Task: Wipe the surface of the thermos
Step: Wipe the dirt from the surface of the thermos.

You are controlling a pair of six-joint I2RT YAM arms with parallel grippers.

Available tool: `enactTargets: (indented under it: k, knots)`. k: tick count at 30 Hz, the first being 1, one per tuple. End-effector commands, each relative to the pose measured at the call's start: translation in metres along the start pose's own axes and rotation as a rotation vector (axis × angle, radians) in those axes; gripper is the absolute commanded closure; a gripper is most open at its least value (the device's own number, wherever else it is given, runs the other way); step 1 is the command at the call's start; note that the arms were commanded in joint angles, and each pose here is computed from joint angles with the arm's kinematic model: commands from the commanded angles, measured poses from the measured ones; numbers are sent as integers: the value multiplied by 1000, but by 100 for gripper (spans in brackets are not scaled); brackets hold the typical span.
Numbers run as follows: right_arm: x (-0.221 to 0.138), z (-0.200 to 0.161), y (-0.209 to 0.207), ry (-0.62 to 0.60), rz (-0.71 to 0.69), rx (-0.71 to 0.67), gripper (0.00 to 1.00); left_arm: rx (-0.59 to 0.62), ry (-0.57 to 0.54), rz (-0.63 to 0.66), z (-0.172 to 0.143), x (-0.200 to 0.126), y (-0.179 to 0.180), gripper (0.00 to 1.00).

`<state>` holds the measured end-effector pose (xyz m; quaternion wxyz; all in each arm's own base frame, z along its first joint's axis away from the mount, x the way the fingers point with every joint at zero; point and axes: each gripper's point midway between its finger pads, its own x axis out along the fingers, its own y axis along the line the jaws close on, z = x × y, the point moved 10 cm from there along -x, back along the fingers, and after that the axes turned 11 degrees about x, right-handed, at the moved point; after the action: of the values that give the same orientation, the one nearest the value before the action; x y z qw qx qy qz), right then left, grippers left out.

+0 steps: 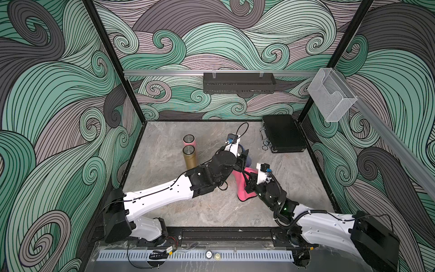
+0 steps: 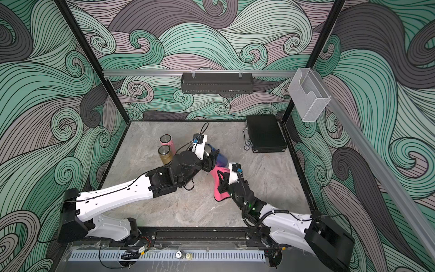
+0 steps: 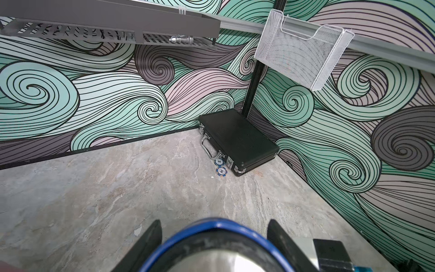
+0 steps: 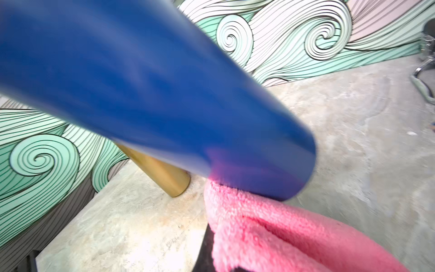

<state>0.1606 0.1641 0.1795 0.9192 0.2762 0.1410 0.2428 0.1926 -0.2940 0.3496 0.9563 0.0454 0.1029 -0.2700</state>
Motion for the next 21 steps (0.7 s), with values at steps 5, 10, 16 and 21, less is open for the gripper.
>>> enactTargets:
  k: [5, 10, 16, 21]
  knots:
    - [-27, 31, -2, -154, -51, 9, 100, 62, -93, -89, 22, -19, 11, 100]
    - [-49, 59, 14, -209, 45, 41, 100, 89, -109, -258, 14, -17, 7, 100]
    - [-48, 86, 47, -194, 190, 71, 100, 130, -137, -430, 10, -18, -5, 100]
    - [-16, 66, 47, -94, 143, 88, 100, 152, -141, -458, 6, -21, -6, 100]
